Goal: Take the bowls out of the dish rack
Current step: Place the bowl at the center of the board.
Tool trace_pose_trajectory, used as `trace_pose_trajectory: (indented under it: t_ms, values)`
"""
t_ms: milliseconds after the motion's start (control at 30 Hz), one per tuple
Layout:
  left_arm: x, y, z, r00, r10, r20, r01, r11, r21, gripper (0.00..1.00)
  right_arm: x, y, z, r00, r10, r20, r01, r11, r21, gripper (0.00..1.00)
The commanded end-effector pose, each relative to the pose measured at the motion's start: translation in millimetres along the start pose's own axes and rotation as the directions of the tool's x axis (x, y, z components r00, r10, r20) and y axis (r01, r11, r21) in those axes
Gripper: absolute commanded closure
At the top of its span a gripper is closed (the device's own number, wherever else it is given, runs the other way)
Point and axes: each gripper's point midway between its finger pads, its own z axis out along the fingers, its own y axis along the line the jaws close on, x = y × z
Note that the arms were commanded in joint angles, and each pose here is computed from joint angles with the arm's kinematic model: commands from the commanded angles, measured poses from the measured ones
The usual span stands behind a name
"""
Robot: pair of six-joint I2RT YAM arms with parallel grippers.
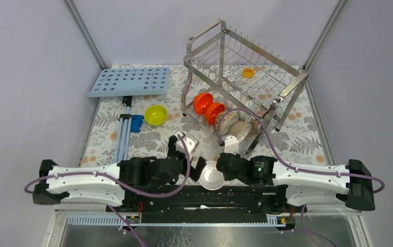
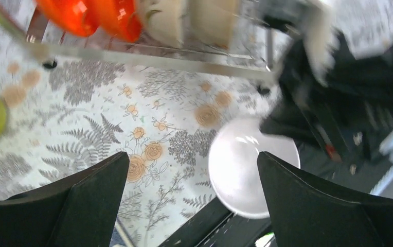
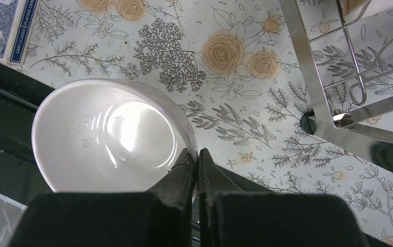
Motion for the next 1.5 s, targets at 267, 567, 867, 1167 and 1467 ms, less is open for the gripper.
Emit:
trace_pose_trajectory:
  t_ms: [267, 567, 867, 1167, 1467]
  values:
    - [30, 31, 40, 0.621, -0.784, -0.008, 0.748, 0.596, -0.291, 0.01, -32, 8, 9, 0.975, 0.174, 0.139, -0.178, 0.984, 0.013, 1.0]
    - [50, 21, 44, 0.646, -0.747, -0.159, 0.651, 0.648, -0.396, 0.01, -40, 8, 17, 0.965, 0.203, 0.164, -0.213, 0.976, 0.042, 1.0]
    - [61, 17, 44, 0.66, -0.724, -0.202, 0.635, 0.68, -0.366, 0.17, -43, 7, 19, 0.96, 0.222, 0.172, -0.233, 0.972, 0.044, 1.0]
    - [86, 12, 53, 0.678, -0.68, -0.279, 0.563, 0.724, -0.398, 0.52, -49, 12, 16, 0.957, 0.234, 0.172, -0.244, 0.969, 0.037, 1.0]
    - [98, 15, 55, 0.685, -0.668, -0.293, 0.533, 0.732, -0.424, 0.7, -49, 16, 16, 0.957, 0.239, 0.162, -0.246, 0.969, 0.027, 1.0]
